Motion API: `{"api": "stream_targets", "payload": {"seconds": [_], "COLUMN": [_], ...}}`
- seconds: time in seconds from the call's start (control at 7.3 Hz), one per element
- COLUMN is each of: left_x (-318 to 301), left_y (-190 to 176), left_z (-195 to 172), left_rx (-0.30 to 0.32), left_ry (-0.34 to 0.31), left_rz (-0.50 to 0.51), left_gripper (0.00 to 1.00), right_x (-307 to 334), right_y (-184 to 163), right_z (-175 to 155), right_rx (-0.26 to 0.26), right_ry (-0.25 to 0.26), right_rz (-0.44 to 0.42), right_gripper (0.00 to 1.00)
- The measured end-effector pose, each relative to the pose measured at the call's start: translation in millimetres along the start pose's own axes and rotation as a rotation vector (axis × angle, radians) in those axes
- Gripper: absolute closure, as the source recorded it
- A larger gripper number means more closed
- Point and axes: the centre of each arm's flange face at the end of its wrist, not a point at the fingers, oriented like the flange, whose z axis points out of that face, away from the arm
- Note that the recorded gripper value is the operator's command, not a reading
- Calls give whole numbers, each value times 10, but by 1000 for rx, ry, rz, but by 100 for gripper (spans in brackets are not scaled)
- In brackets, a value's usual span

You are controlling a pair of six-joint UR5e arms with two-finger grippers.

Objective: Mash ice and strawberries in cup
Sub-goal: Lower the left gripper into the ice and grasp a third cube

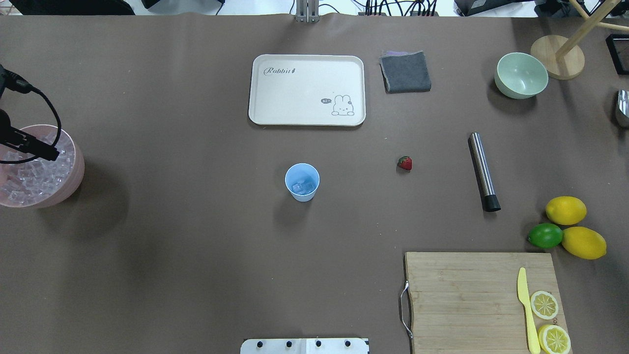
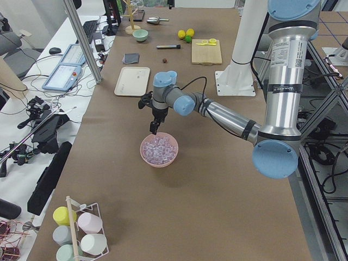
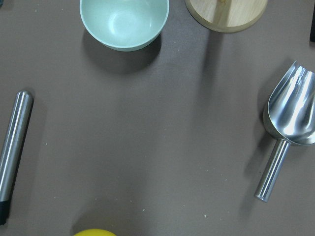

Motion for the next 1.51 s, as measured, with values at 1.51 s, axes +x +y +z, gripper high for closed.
{"api": "stream_targets", "payload": {"seconds": [1.51], "left_x": [-407], "left_y": [740], "left_z": [553], "left_rx": [71], "left_ry": [161], "left_rz": [-522], "left_gripper": [14], "right_x": [-20], "right_y": [-9], "right_z": [17], "right_rx": [-2], "right_ry": [5], "right_rz": [-6], "right_gripper": [0]}}
